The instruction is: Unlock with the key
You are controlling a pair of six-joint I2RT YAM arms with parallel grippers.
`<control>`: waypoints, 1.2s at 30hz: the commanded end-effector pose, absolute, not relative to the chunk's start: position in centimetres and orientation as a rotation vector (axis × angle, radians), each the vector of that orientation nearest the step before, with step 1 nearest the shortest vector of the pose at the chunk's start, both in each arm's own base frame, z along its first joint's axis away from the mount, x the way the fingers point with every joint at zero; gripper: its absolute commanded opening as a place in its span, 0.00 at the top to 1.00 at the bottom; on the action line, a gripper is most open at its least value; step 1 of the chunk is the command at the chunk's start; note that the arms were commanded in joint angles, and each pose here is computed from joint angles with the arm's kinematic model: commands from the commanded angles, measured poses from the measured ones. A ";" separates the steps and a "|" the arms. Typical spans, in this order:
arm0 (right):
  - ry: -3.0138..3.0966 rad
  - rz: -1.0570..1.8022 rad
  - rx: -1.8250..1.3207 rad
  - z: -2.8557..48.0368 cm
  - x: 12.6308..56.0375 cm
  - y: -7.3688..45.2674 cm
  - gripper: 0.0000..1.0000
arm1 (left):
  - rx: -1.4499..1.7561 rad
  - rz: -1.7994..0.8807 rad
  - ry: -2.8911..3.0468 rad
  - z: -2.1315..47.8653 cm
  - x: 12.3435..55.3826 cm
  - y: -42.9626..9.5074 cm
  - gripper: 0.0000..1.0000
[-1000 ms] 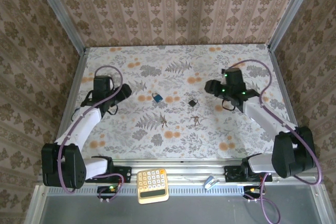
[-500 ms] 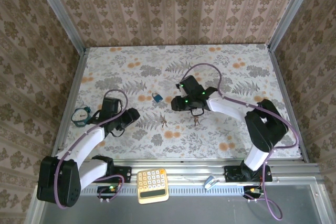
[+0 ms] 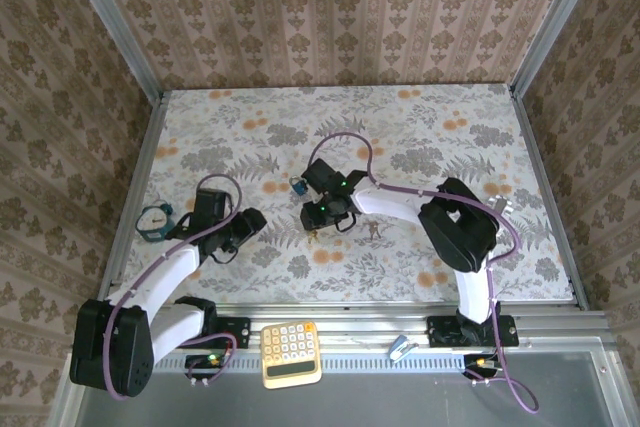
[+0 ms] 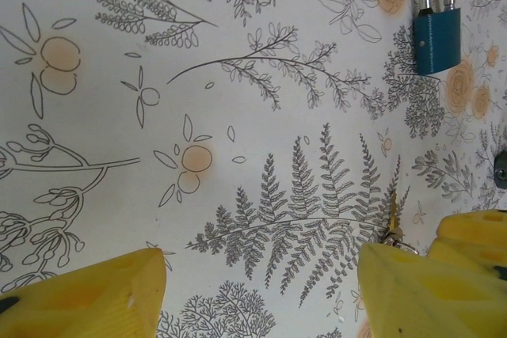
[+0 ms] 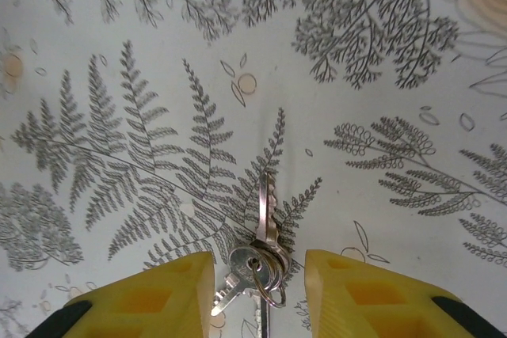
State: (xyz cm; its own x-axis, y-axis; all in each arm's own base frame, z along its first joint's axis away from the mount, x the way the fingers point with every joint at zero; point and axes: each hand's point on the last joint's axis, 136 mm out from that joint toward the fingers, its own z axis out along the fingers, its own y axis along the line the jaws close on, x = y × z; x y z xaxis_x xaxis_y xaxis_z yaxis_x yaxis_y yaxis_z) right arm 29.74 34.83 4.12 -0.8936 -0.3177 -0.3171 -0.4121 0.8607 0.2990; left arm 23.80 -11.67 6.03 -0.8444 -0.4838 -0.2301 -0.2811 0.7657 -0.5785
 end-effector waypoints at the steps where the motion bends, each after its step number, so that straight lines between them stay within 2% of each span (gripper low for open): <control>1: 2.812 0.406 -0.625 3.1 29.2 34.3 0.63 | -0.620 -0.773 2.600 5.5 23.4 -11.6 0.33; 14: 2.796 0.184 -0.712 1.5 28.7 34.3 0.68 | -0.660 -0.779 2.598 4.5 23.0 -11.5 0.32; 18: 2.799 0.131 -0.732 0.8 28.4 34.2 0.79 | -0.673 -0.778 2.598 4.2 22.9 -11.4 0.32; 22: 2.805 0.150 -0.712 0.7 28.2 34.3 0.94 | -0.679 -0.776 2.599 4.0 22.9 -11.4 0.32; 25: 2.780 0.209 -0.690 1.6 28.2 34.6 1.00 | -0.681 -0.779 2.601 3.9 22.9 -11.5 0.32; 36: 2.534 0.560 -0.618 10.4 29.7 34.6 1.00 | -0.517 -0.932 2.496 7.7 25.0 -14.3 0.33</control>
